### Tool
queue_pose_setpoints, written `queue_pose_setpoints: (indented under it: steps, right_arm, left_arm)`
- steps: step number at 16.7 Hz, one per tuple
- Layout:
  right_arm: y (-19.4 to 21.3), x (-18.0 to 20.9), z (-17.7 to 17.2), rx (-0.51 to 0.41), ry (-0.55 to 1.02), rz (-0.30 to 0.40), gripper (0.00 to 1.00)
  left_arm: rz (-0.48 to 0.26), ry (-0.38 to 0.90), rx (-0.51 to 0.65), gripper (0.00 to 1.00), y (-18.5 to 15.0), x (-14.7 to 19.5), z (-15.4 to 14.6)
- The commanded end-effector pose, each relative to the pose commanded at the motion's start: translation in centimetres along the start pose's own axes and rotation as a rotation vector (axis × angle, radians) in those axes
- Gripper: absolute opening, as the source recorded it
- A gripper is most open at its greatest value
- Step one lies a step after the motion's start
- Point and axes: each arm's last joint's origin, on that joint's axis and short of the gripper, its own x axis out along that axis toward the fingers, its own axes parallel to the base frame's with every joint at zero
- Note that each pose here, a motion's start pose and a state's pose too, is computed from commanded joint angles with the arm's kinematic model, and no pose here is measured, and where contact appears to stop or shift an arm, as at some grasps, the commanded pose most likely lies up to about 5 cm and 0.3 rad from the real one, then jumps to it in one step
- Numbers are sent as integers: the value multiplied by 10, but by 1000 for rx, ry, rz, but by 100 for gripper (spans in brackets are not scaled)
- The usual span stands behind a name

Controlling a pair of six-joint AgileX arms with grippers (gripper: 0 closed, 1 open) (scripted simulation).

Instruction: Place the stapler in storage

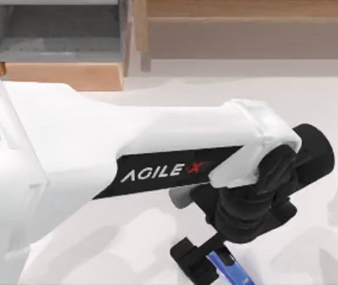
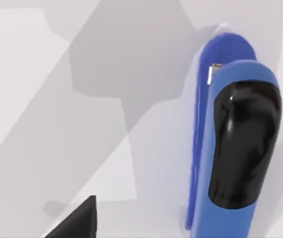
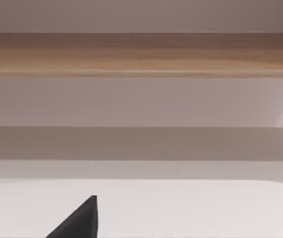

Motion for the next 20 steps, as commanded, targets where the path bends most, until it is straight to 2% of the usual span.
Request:
queue_pose_setpoints:
  steps: [6,13,18,20]
  right_arm:
    - [0,0,0,0,0,0,100]
    - [0,0,0,0,0,0,100]
    - [0,0,0,0,0,0,100]
    - [0,0,0,0,0,0,100]
  left_arm:
    - [-1,0,1,100,0,1,0]
    - [0,1,2,100,-1,45,-2]
    - [0,1,2,100,0,50,-2]
    - [0,1,2,85,0,50,-2]
